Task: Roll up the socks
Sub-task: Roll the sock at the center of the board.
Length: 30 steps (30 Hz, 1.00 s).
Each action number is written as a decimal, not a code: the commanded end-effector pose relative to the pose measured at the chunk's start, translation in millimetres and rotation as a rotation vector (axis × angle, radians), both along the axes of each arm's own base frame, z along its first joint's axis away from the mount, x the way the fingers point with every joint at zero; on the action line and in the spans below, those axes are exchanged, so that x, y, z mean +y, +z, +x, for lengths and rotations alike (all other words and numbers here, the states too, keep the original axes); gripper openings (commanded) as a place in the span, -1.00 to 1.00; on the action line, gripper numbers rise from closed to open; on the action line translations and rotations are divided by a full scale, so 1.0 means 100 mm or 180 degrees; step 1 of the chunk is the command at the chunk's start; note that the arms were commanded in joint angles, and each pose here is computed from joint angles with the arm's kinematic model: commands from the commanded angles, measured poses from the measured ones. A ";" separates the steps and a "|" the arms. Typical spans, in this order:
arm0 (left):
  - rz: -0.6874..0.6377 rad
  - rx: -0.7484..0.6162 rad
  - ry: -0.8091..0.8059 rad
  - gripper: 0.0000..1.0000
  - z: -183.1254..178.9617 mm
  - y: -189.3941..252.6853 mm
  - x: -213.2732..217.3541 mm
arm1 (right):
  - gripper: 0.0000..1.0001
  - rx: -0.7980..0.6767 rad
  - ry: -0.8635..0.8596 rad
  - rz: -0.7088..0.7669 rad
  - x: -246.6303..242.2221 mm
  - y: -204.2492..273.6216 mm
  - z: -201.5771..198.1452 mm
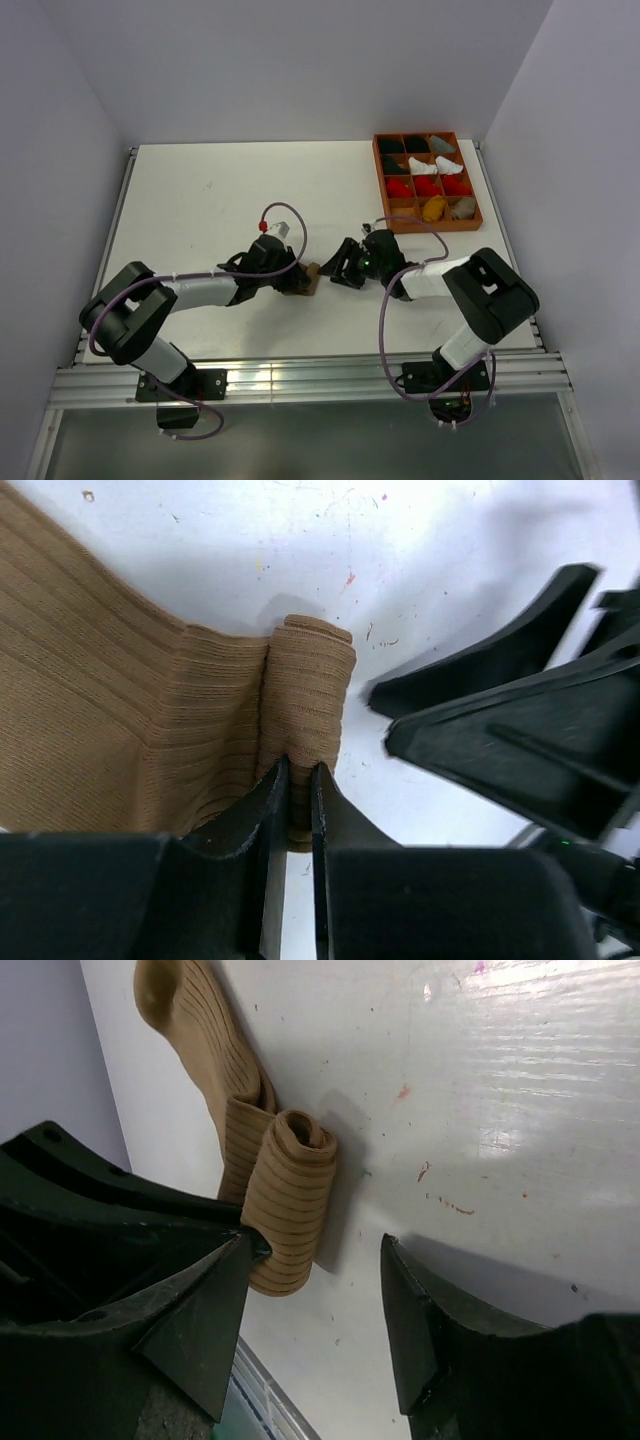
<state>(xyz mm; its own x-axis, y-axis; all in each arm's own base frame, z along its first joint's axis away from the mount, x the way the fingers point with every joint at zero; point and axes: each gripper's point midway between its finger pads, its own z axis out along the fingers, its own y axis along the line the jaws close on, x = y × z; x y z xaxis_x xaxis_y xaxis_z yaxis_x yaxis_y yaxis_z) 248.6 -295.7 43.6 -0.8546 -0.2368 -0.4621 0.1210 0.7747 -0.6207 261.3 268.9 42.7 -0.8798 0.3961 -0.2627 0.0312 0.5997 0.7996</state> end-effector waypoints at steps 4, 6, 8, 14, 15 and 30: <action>-0.0487 0.0294 -0.0078 -0.77 -0.04 0.03 -0.06 | 0.22 -0.0138 0.0213 0.0461 0.25 0.07 -0.04; -0.0522 0.0344 -0.0055 -0.77 -0.03 0.01 -0.04 | 0.21 -0.0064 0.0192 0.0473 0.26 -0.01 -0.05; -0.0522 0.0396 -0.0035 -0.77 -0.03 -0.04 -0.01 | 0.19 -0.0050 0.0180 0.0525 0.28 -0.03 -0.04; -0.0636 0.0529 0.0014 -0.77 -0.04 -0.12 0.04 | 0.09 -0.0002 0.0128 0.0537 0.31 -0.13 0.01; -0.0643 0.0558 0.0019 -0.77 -0.05 -0.14 0.05 | 0.07 0.0006 0.0125 0.0537 0.31 -0.15 0.01; -0.0296 0.0193 0.0098 -0.19 0.07 -0.07 0.22 | -1.00 -0.0011 0.0227 0.0242 0.31 -0.13 0.08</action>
